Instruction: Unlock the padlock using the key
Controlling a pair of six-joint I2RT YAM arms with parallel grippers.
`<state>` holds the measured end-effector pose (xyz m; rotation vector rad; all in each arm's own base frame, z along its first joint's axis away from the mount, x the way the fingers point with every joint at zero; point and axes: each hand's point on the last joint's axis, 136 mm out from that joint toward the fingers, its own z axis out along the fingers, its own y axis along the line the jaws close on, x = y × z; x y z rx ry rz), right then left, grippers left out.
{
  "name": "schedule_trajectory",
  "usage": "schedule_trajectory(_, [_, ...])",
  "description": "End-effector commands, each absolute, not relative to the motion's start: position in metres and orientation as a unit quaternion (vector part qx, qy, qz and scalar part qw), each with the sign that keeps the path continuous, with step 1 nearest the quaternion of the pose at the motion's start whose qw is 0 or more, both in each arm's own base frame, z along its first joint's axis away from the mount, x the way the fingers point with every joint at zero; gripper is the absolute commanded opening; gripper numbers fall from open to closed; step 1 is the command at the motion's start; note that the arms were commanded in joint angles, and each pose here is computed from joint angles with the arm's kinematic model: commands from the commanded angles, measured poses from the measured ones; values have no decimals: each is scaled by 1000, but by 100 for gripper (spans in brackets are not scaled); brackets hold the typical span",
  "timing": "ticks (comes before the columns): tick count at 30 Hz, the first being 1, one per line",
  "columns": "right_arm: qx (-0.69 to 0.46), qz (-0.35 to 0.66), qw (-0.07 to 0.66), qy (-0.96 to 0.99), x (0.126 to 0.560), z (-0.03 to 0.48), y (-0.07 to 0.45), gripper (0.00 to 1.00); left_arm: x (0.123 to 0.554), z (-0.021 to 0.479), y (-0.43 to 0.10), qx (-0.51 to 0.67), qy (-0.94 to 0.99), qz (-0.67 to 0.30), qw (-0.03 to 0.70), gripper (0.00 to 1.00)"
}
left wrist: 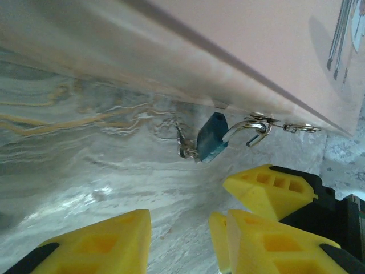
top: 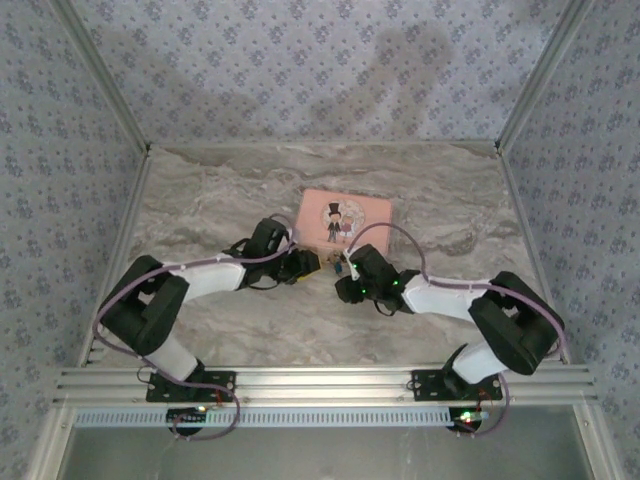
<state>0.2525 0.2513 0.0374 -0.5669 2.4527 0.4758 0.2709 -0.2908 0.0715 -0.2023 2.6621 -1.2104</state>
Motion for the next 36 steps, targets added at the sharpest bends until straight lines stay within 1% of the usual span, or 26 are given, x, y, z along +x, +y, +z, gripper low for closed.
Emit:
schedule_trajectory(1, [-184,170,328,911,275,49,260,40,278,83,-274,-85,904,-398,130,41])
schedule_trajectory(10, [-163,143,332,918,295,34,270,40,290,95,-261,-95,901,-397,149,42])
schedule_trajectory(15, [-169,125,320,924,298,23,270,34,294,99,-261,-95,900,-399,151,42])
schedule_trajectory(19, [-170,121,311,927,291,16,264,30,296,100,-260,-93,900,-397,153,42])
schedule_trajectory(21, [-171,120,309,928,287,14,261,25,298,99,-260,-95,900,-398,153,42])
schedule_trajectory(24, [-171,120,306,929,281,13,256,23,299,99,-260,-94,899,-399,152,42])
schedule_trajectory(26, [-173,123,304,929,278,12,254,23,300,99,-261,-94,899,-399,152,42])
schedule_trajectory(29, [-175,121,301,930,274,12,252,31,303,100,-263,-92,899,-400,153,42])
schedule_trajectory(36, [-181,119,299,930,270,13,250,25,304,101,-265,-90,898,-402,152,42])
